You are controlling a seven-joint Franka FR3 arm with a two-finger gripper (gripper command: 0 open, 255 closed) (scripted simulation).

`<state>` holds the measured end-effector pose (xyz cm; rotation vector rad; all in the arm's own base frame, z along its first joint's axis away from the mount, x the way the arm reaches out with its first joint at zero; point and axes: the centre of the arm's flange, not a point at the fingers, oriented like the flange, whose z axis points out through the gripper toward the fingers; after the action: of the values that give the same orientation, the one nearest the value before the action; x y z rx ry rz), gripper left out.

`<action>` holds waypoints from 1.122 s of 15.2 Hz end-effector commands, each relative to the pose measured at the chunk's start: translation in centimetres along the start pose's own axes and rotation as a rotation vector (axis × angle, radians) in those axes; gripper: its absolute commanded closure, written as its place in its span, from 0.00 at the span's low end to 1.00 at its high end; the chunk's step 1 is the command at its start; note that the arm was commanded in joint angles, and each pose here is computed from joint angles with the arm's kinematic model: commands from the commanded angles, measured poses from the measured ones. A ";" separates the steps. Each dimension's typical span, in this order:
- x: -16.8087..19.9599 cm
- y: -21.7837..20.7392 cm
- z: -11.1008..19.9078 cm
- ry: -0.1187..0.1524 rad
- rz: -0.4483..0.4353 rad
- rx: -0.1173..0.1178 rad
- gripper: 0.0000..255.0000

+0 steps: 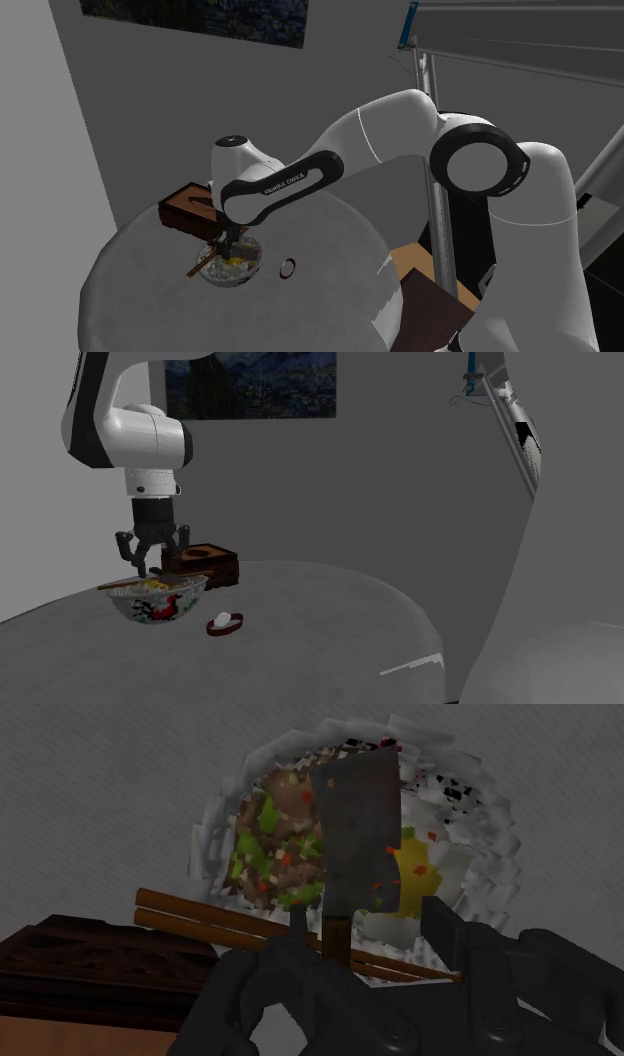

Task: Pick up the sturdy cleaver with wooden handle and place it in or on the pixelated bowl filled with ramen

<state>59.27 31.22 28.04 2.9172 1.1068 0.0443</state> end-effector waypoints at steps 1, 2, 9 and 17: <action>0.0 0.0 0.0 0.000 0.000 0.000 0.00; 0.0 0.0 0.0 0.000 0.000 0.000 0.00; 0.0 0.0 -5.0 0.000 0.000 0.000 0.00; 0.0 0.0 -5.0 0.000 0.000 0.000 0.00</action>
<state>59.11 31.27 33.03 2.9172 1.1069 0.0445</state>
